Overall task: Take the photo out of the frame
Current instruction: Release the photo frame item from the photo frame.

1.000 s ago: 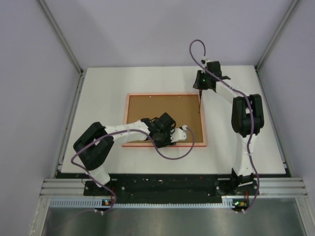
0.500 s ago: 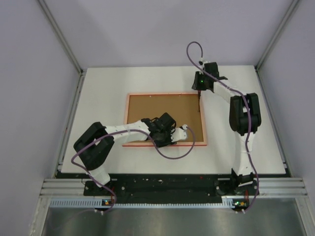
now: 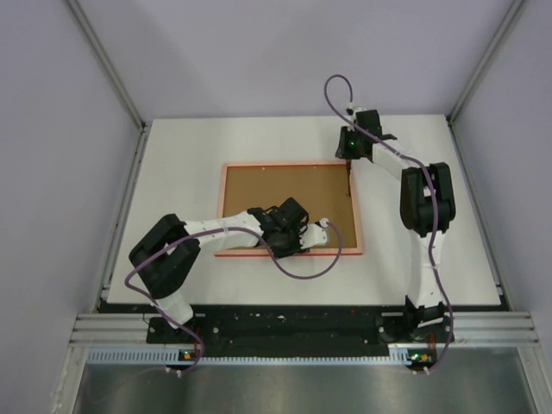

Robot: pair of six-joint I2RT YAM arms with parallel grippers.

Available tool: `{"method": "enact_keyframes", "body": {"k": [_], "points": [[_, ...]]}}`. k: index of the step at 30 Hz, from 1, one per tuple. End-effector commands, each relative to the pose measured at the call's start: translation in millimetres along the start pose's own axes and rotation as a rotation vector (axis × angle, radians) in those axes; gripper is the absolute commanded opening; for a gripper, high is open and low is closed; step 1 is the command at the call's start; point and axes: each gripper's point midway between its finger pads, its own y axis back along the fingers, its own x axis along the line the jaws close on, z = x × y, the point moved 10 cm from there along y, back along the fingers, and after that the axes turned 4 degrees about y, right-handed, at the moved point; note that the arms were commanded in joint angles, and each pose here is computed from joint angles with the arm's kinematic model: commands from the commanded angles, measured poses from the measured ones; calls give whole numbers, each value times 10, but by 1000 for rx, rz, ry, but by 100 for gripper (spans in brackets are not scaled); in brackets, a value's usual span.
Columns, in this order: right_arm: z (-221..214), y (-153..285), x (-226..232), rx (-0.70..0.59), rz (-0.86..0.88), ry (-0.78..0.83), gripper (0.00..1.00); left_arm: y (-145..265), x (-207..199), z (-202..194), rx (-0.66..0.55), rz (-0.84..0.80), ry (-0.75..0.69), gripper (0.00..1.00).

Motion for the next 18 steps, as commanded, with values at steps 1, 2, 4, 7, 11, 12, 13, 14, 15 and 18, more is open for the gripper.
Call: {"method": "enact_keyframes", "body": {"k": [1,2,4,7,11,12,13,14,15,18], "points": [[309,50,81,-92,16,34,0,-55,-24,-50,14,-6,20,43],[312,48,81,-92,16,35,0,-55,-26,-52,15,-8,20,44],[326,49,90,-94,24,33,0,-59,-34,-55,18,-12,19,44],[345,52,102,-98,28,33,0,-69,-33,-56,21,-14,18,43],[354,54,100,-90,28,44,0,-67,-31,-52,21,-10,22,43],[352,56,90,-81,25,46,0,-69,-36,-55,23,-10,21,43],[358,62,90,-77,26,53,0,-68,-32,-58,24,-8,24,43],[337,45,82,-66,26,61,0,-68,-35,-57,24,-7,22,43],[327,46,80,-57,28,66,0,-73,-30,-65,28,-3,25,43],[298,20,72,-25,34,77,0,-68,-28,-65,29,2,28,43]]}}
